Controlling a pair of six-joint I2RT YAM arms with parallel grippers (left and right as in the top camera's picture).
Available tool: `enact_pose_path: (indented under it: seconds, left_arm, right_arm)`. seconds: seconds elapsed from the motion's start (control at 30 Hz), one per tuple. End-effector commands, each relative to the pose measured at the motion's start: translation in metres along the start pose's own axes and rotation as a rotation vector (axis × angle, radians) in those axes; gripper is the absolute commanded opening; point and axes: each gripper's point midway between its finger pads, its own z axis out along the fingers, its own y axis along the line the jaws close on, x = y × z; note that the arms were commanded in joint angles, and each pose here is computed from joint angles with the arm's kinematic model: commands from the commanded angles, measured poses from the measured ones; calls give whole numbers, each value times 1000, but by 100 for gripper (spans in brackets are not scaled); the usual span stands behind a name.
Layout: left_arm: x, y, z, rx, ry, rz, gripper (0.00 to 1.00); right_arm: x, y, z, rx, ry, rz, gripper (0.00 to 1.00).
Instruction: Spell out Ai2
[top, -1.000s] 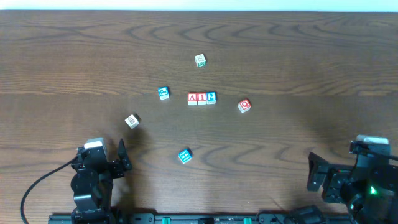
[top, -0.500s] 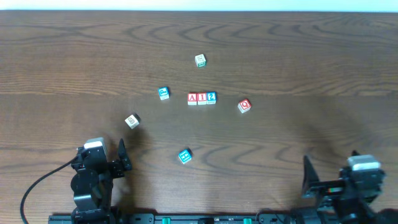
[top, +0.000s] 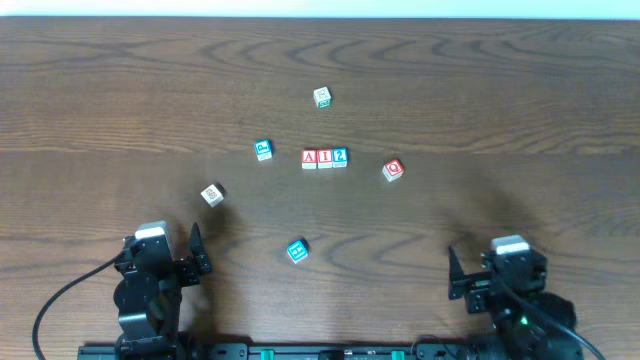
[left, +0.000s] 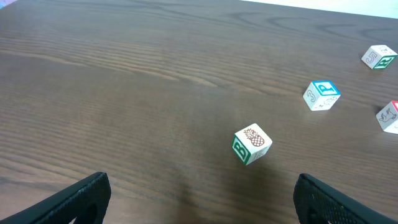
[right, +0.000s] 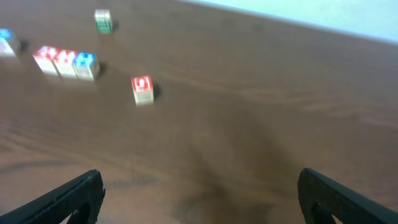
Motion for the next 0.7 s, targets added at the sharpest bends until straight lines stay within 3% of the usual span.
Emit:
enact_pose_path:
  seconds: [0.0,0.17,0.67]
  left_arm:
    - [7,0,2,-2,13,19,95]
    - [7,0,2,-2,13,19,95]
    - [7,0,2,-2,13,19,95]
  right_arm:
    - [22,2,13,-8,52,-3,99]
    - [72,11,36,-38,180,0,99]
    - [72,10,37,-37,176,0,99]
